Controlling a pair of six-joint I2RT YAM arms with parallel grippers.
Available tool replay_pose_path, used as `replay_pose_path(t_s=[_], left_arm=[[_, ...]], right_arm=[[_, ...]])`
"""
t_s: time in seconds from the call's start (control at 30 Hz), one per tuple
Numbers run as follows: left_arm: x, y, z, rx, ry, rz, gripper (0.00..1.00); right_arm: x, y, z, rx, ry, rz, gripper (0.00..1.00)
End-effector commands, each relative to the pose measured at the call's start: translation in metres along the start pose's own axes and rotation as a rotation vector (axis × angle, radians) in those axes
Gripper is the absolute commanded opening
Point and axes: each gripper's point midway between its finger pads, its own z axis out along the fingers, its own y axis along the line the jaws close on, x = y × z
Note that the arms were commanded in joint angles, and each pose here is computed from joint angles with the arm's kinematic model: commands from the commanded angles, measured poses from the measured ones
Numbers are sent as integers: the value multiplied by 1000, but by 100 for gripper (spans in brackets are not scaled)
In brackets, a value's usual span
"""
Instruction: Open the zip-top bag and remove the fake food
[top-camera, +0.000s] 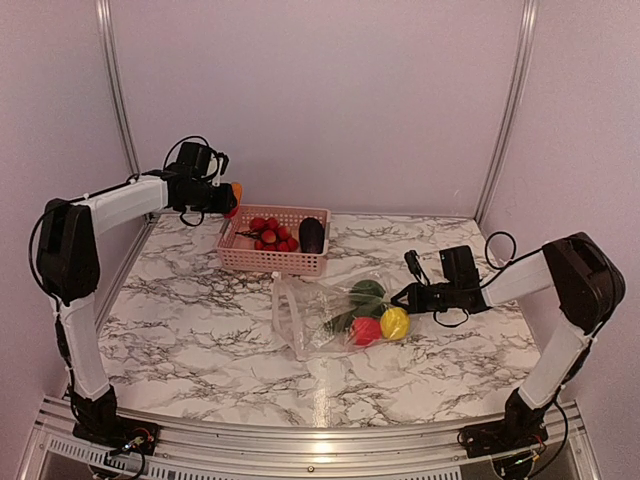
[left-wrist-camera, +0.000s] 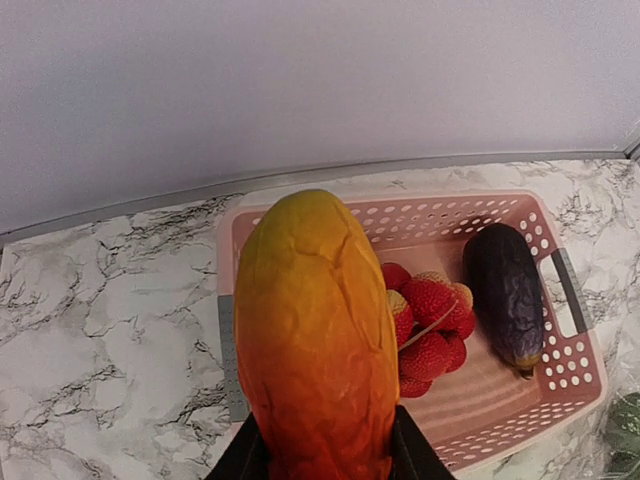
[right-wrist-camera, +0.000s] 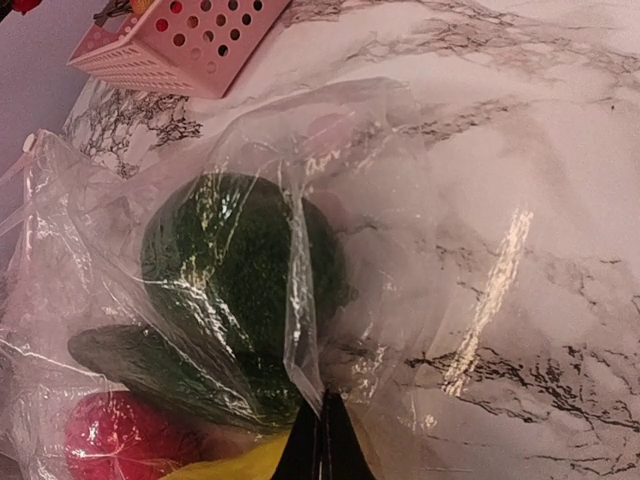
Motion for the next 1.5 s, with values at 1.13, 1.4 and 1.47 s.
replay_pose_path(t_s=[1.13,1.4,1.47], left_arm=[[21,-3,14,75,82,76,77],[29,-11,15,116,88,47,69],[32,-23,0,156,55,63,67]], right_arm=[[-8,5,-3,-29,-14,-5,0],[-8,7,-5,-29,-14,-7,0],[-8,7,-5,-31,-13,-10,0]])
